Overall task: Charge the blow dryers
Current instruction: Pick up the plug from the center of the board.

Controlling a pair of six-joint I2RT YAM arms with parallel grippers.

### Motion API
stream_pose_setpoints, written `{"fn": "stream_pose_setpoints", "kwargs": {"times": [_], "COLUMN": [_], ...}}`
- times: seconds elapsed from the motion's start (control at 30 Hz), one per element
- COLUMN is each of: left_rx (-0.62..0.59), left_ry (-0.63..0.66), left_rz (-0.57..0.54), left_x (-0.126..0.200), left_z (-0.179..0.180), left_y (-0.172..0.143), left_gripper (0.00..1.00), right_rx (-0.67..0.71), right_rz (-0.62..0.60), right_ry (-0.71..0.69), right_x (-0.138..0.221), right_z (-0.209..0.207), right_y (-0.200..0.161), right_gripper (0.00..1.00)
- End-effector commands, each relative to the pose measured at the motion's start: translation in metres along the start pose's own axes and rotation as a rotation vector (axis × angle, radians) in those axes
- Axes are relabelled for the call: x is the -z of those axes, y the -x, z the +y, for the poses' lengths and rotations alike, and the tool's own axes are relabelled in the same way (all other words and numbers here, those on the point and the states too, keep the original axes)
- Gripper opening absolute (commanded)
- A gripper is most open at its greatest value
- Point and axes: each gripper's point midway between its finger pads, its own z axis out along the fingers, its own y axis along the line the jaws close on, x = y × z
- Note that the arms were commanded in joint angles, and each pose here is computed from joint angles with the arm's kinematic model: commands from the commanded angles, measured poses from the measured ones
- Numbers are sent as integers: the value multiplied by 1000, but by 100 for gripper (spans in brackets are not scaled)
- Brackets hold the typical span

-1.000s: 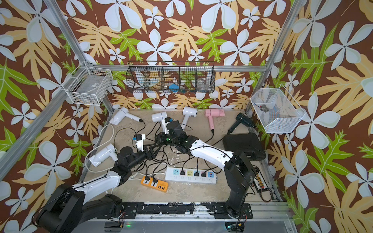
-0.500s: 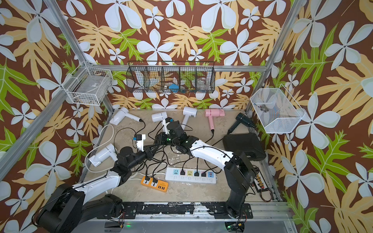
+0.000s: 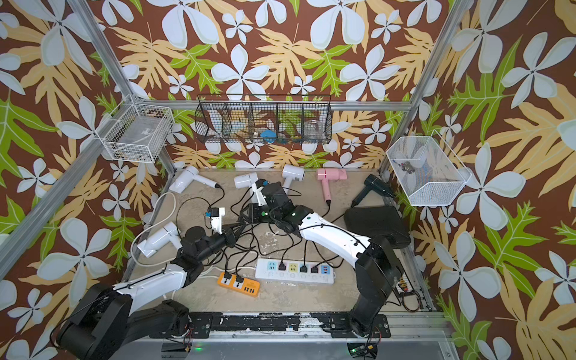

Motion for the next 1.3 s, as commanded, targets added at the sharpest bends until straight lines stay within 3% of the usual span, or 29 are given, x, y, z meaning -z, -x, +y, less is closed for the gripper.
{"fn": "stream_pose_setpoints", "kwargs": {"times": [0.0, 0.3, 0.43, 0.8, 1.27], "left_rx": [-56, -168, -220, -360, -420], "left_ry": [-10, 24, 32, 39, 37], "left_rz": [-38, -35, -35, -19, -10], "left_x": [2, 0, -1, -6, -8], "left_z": [-6, -16, -24, -46, -57], "left_y": [8, 6, 4, -8, -15], "left_gripper": [0, 0, 0, 0, 0], "right_rx": [24, 173, 181, 171, 161], "right_rz": [118, 303, 344, 420, 450], "right_ry": [29, -19, -27, 40, 46], "right_x": [14, 40, 43, 38, 28], "right_z": [-4, -1, -3, 9, 7], "right_y": [-12, -20, -26, -41, -50], "right_gripper": [42, 46, 51, 52, 36]}}
